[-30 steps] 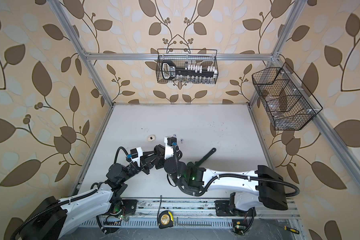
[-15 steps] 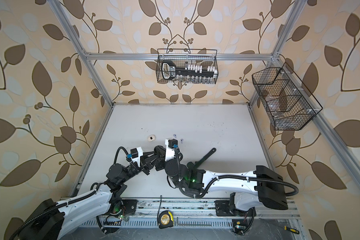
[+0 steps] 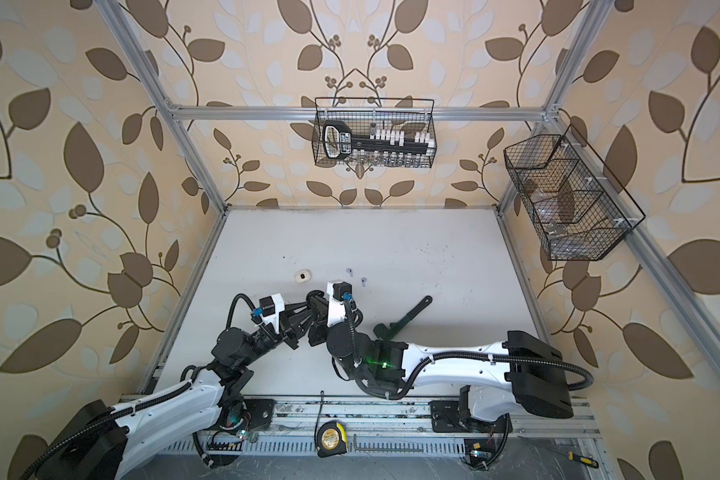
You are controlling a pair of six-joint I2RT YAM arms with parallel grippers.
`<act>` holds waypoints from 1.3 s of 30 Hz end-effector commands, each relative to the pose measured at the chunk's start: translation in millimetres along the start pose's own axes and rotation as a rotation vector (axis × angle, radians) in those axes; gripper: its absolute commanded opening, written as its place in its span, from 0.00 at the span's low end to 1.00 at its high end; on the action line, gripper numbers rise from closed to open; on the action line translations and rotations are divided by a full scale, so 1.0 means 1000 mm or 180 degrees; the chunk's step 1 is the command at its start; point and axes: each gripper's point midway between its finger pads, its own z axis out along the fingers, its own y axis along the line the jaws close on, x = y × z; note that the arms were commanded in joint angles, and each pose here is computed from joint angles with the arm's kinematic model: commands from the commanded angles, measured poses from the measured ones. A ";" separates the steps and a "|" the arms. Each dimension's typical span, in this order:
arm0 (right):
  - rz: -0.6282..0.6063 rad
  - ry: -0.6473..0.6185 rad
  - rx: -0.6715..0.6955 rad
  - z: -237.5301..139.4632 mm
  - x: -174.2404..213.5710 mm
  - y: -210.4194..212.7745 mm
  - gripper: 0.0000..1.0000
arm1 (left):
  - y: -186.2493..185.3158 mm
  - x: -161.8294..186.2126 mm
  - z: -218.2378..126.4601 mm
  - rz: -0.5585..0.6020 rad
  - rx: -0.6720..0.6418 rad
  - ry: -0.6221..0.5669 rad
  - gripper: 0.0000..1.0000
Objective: Insert the wireless bluetooth earbuds into the charging case
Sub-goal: 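Lower the second black earbud into the black case held by left gripper, then open the right gripper and draw it back from the black case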
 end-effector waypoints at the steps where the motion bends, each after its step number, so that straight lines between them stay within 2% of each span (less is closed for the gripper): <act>1: -0.0142 0.0156 0.0086 0.001 0.021 -0.006 0.11 | -0.011 -0.031 -0.002 0.0223 0.0131 -0.0368 0.00; 5: -0.0162 0.0163 0.0098 0.000 0.020 -0.007 0.13 | -0.013 -0.032 -0.004 0.0257 0.0145 -0.0379 0.00; 10: -0.0198 0.0181 0.0014 -0.002 0.015 -0.001 0.28 | -0.013 -0.031 -0.004 0.0283 0.0149 -0.0365 0.00; 14: -0.0250 0.0160 -0.0116 -0.010 0.002 0.007 0.29 | -0.013 -0.028 -0.004 0.0342 0.0148 -0.0335 0.00; 18: -0.0303 0.0097 -0.0257 -0.024 -0.017 0.014 0.30 | -0.014 -0.026 -0.005 0.0406 0.0158 -0.0309 0.00; 21: -0.0335 0.0046 -0.0201 -0.034 -0.029 0.007 0.30 | -0.017 -0.025 -0.006 0.0446 0.0202 -0.0306 0.00; 24: -0.0341 0.0008 -0.0166 -0.042 -0.036 -0.001 0.25 | -0.020 -0.025 -0.007 0.0480 0.0254 -0.0311 0.00; 31: -0.0434 0.0162 -0.0180 -0.040 -0.019 -0.004 0.18 | -0.024 -0.025 -0.009 0.0502 0.0323 -0.0313 0.00; 39: -0.0467 0.0309 -0.0236 -0.033 -0.001 0.000 0.15 | -0.028 -0.026 -0.012 0.0535 0.0369 -0.0331 0.00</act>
